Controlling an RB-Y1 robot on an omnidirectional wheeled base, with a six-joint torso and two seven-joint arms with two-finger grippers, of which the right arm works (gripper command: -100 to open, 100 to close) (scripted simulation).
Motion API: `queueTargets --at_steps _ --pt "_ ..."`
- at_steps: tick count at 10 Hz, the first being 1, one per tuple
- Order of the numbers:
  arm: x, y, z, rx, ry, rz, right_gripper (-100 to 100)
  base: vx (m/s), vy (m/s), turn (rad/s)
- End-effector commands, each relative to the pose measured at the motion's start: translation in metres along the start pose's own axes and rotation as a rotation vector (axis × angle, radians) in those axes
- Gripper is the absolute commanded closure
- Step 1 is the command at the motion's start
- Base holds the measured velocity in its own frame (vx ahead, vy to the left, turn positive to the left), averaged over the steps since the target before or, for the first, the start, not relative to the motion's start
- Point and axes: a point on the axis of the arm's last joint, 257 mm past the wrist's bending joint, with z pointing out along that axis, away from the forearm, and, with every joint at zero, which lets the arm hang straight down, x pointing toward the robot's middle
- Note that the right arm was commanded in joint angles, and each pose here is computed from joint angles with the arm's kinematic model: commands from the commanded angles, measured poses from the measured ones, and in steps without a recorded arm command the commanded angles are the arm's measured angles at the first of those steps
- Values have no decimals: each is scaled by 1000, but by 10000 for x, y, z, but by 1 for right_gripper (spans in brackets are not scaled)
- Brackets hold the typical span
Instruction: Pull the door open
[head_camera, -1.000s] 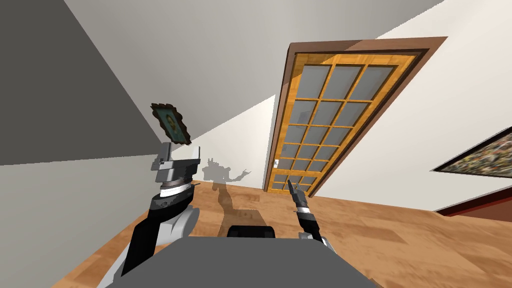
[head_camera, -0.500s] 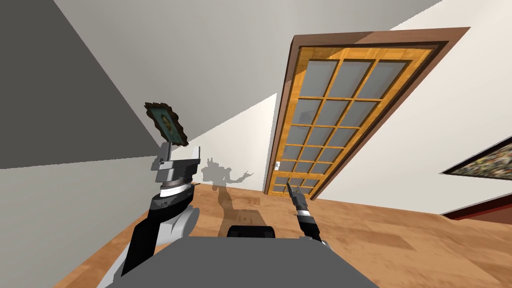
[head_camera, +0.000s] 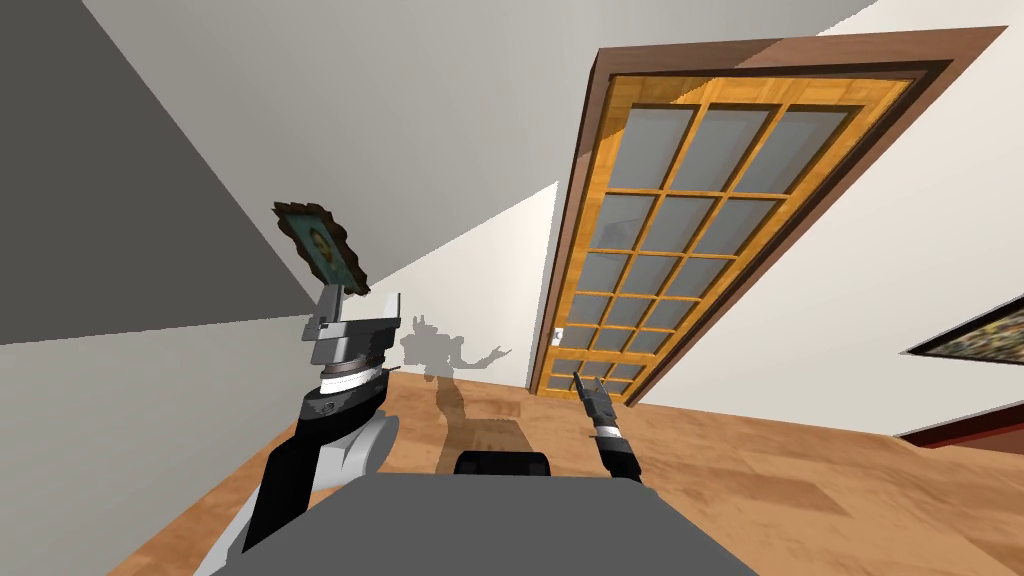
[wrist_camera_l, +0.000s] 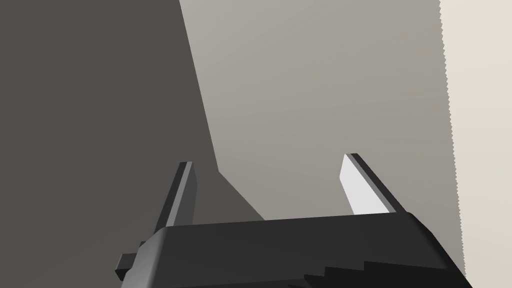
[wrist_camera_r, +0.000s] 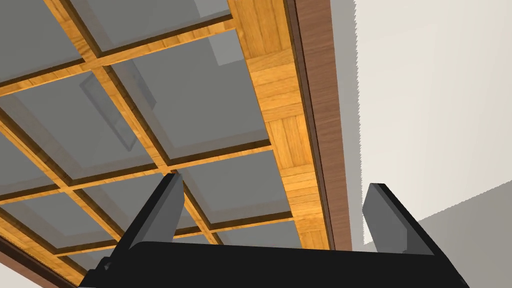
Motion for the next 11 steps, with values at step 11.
queueTargets --at_steps 11 --pt "509 -246 -315 27 124 -230 -100 117 8 -4"
